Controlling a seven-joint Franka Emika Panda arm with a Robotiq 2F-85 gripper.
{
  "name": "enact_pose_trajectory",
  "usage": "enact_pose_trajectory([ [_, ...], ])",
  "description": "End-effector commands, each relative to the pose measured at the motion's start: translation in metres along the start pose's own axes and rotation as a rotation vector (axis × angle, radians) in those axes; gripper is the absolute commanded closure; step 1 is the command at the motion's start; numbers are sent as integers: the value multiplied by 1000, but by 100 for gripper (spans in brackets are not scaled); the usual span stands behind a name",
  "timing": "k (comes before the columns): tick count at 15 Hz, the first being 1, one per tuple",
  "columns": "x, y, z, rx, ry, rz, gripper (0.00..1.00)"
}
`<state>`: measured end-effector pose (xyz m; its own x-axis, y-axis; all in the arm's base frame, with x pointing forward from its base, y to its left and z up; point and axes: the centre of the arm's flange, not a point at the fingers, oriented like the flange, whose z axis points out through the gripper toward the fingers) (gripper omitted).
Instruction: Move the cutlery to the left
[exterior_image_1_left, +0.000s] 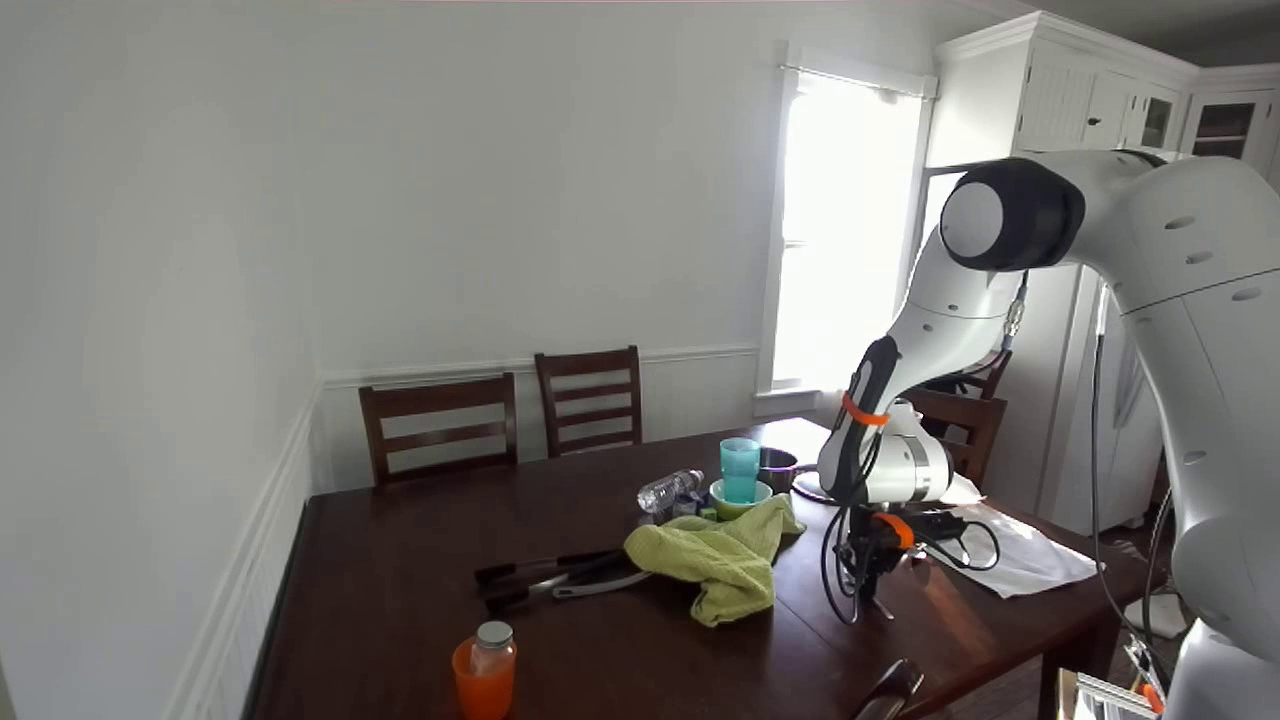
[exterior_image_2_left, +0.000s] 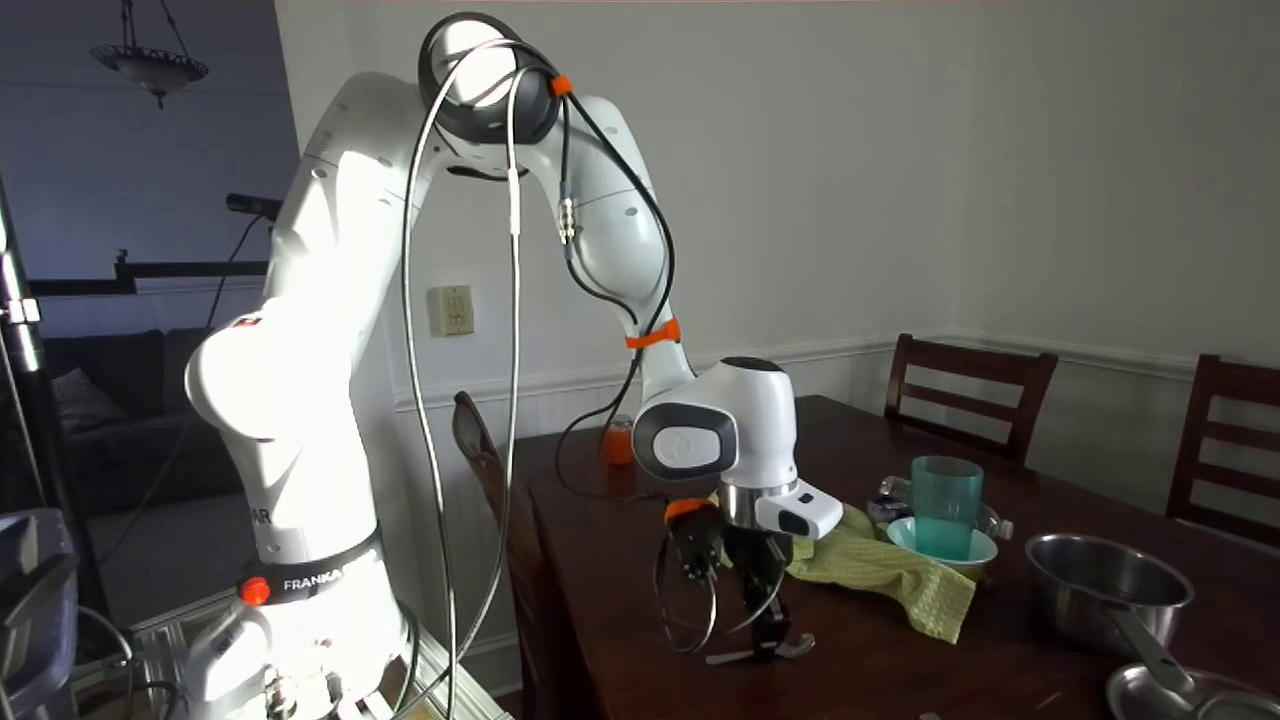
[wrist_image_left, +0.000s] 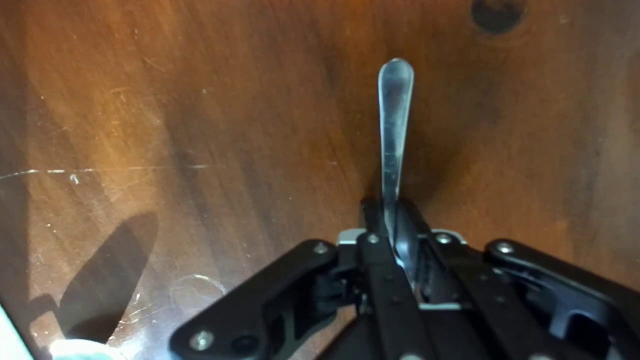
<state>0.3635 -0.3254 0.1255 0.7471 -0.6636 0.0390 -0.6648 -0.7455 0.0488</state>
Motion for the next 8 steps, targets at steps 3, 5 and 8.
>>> enact_pose_trajectory([
  [3, 0, 6, -5, 0, 31, 2, 42],
  [5, 3, 6, -17, 5, 47, 10, 27],
  [8, 11, 7, -38, 19, 73, 36, 7],
])
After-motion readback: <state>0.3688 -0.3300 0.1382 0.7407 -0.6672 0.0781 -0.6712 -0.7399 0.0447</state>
